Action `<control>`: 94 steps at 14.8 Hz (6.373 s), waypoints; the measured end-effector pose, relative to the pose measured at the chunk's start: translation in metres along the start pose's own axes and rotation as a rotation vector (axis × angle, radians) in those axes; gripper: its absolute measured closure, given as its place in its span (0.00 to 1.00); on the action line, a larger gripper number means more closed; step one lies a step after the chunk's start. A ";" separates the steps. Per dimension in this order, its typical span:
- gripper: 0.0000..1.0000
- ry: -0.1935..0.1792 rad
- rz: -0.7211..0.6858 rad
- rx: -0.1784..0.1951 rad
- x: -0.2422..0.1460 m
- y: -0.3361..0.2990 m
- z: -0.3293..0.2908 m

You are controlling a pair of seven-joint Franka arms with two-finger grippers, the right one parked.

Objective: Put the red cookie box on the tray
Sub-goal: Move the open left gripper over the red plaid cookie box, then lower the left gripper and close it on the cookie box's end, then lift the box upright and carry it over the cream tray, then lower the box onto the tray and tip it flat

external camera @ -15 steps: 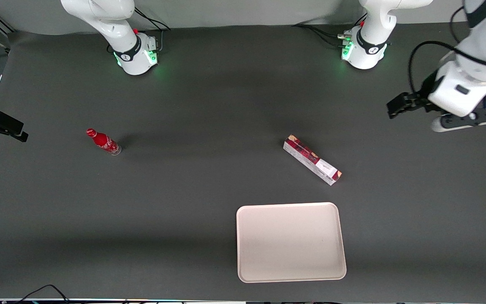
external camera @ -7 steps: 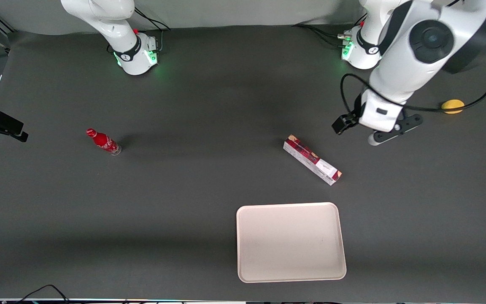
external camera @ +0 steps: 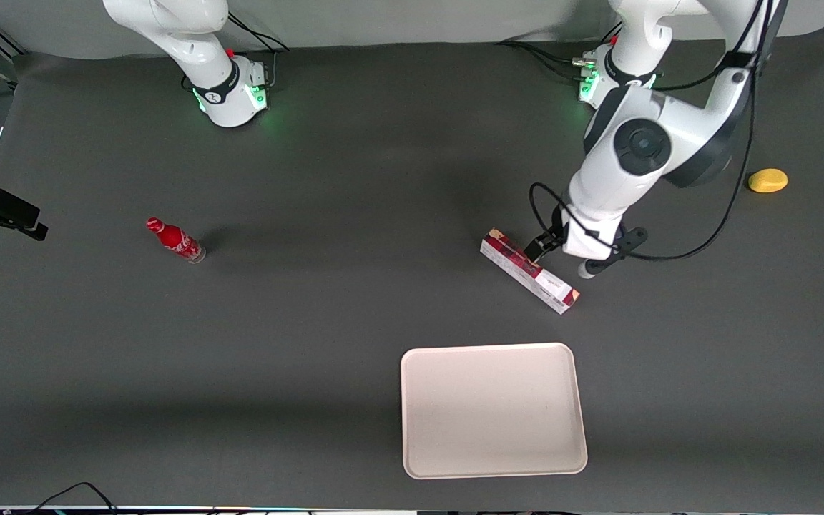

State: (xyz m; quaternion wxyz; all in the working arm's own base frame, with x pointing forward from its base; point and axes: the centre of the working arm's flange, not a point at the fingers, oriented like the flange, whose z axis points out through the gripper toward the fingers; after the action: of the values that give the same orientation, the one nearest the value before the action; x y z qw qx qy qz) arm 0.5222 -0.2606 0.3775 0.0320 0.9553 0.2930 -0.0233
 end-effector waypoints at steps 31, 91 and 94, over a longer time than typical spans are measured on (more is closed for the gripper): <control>0.14 -0.039 0.012 0.041 0.003 0.002 0.180; 0.85 0.179 0.603 -0.082 0.201 0.096 0.146; 0.85 0.195 0.600 -0.076 0.207 0.092 0.147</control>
State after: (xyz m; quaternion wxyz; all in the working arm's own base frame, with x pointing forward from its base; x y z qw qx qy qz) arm 0.7417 -0.2321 0.2218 0.0451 0.9949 0.0003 0.0899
